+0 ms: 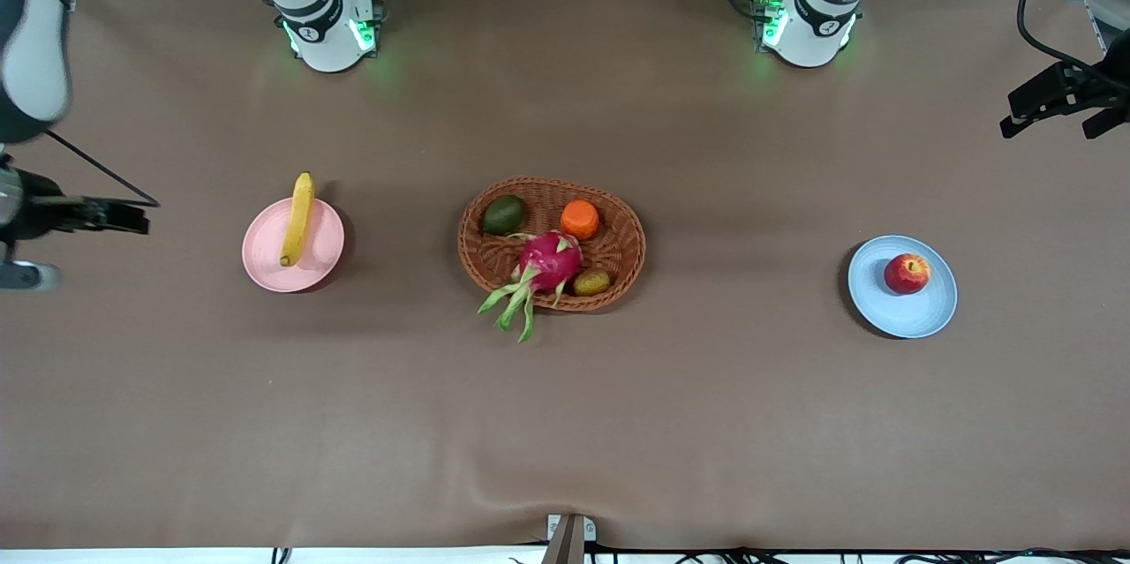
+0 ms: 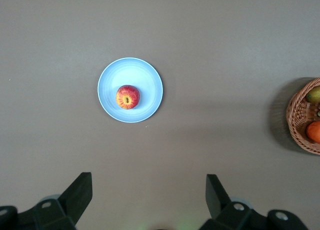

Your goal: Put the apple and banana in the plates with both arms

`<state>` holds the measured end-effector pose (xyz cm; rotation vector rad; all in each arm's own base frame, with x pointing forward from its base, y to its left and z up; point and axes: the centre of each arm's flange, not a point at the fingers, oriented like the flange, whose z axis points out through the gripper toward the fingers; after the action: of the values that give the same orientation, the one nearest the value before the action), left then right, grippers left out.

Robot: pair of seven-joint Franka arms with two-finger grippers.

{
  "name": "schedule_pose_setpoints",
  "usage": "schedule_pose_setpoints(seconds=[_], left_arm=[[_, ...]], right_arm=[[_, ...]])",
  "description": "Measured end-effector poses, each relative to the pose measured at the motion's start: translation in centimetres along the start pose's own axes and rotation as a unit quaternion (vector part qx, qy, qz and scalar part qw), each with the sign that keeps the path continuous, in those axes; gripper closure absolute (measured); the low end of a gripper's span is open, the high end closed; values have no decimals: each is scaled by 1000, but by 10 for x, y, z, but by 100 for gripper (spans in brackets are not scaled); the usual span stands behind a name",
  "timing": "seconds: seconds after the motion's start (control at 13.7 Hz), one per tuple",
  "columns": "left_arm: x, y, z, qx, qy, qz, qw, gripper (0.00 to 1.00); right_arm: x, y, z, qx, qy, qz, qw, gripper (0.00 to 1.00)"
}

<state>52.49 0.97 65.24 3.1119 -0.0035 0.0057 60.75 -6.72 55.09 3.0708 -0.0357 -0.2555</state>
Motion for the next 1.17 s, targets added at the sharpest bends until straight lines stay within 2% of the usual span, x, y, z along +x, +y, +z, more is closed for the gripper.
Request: schedule_pose_setpoints(seconds=[0.22,0.51,0.66,0.8,1.17], left_arm=[[0,0,0,0,0,0,1000,0],[0,1,0,0,0,1,1000,0],[0,2,0,0,0,2,1000,0],[0,2,0,0,0,2,1000,0],[0,3,0,0,0,2,1000,0]], right_arm=[[-23,8,-33,6,26,-12,1000,0],[-44,18,-59,14,46,-16,999,0],[-49,11,-68,40,55,1,998,0],[-56,0,-80,62,49,25,997,0],[-61,-18,-89,65,44,21,997,0]])
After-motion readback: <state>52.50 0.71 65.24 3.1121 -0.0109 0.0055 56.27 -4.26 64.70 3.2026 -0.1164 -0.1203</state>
